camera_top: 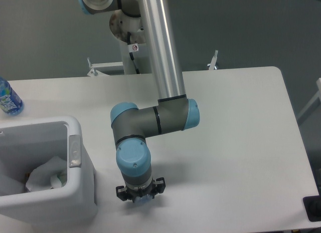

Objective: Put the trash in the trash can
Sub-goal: 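Lift the bottle and carry it over the white bin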

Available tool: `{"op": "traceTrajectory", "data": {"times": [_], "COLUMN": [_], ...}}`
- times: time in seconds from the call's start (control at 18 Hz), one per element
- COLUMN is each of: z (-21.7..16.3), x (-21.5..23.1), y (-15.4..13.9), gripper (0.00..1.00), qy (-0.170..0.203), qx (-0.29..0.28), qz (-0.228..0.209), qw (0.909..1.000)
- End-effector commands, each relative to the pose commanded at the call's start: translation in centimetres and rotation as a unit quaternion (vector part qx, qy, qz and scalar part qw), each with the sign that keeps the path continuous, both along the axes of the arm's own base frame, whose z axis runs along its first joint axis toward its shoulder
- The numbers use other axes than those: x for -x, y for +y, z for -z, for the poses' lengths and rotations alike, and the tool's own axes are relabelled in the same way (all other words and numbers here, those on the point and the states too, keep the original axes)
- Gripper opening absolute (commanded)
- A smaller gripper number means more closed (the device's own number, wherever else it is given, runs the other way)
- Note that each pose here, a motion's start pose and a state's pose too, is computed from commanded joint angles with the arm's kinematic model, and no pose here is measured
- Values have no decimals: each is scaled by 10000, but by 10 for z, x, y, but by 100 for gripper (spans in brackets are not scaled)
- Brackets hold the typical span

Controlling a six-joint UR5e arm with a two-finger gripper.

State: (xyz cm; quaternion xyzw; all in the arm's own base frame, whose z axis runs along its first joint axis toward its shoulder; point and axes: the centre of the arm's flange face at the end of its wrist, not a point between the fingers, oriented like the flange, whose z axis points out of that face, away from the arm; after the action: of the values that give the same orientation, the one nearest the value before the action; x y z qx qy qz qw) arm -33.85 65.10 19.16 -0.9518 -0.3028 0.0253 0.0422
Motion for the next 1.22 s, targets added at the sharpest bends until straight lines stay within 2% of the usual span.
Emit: {"op": "traceTrajectory", "data": {"times": [0.39, 0.56, 0.67, 0.78, 0.89, 0.94, 1.06, 1.22], "z": [-16, -80, -126, -188, -256, -276, -303, -335], "x": [0, 8, 19, 49, 80, 84, 88, 82], "y": [0, -2, 1, -1, -12, -13, -22, -32], "gripper": [55, 55, 55, 55, 55, 55, 55, 55], "qy": [80, 416, 697, 1120, 1571, 1682, 1772, 1727], "qx": [-70, -430, -721, -1187, -1722, -1885, -2117, -2592], "qz": [121, 386, 397, 222, -9, -32, -83, -548], "qw": [9999, 9975, 9942, 9863, 9725, 9675, 9611, 9487]}}
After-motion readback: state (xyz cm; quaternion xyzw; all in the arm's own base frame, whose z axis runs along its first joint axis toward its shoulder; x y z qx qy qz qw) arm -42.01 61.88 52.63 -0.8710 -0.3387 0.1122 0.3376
